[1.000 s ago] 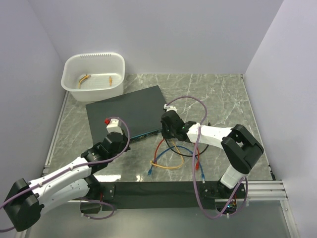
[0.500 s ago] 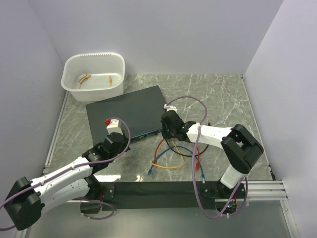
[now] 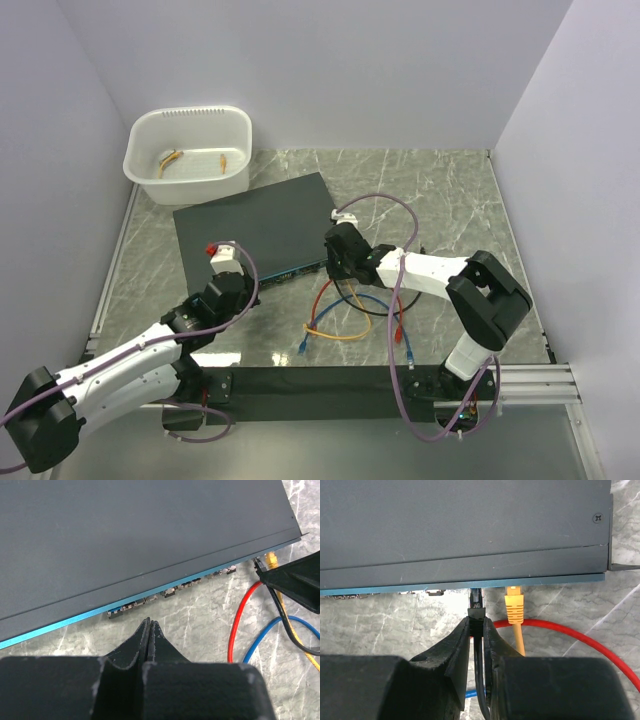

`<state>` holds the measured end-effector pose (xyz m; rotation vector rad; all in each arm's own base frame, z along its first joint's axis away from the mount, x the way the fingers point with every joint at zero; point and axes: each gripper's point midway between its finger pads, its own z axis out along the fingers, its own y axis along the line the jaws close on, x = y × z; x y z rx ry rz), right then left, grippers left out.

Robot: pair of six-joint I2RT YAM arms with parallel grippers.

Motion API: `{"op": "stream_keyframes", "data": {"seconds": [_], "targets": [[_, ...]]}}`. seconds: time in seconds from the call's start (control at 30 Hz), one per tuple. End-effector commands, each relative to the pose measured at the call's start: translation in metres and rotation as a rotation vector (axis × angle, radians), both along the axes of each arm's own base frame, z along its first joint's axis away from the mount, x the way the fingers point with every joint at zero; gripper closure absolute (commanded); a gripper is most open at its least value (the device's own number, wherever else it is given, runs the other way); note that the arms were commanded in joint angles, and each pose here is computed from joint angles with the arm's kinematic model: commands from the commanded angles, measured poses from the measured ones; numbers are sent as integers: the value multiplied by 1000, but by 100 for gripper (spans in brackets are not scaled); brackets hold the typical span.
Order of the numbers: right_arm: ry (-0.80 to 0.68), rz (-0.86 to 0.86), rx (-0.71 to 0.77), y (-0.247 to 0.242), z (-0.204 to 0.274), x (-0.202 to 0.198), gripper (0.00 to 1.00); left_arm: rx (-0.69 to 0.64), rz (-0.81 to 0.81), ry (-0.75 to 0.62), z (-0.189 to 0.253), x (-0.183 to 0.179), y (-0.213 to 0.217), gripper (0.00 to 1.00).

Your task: Insert the plug into the switch port

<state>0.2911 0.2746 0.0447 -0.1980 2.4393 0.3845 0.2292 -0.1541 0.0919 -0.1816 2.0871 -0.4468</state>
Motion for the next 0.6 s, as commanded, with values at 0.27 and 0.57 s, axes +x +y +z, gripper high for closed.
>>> {"op": "stream_keyframes", "data": {"seconds": [0.27,0.57], "targets": [[-189,-105,82,6,55,32,100,-31,19,-37,9,6,-2,99],[-184,-101,59,11,42,31,100,-30,18,-39,9,7,-2,99]]}}
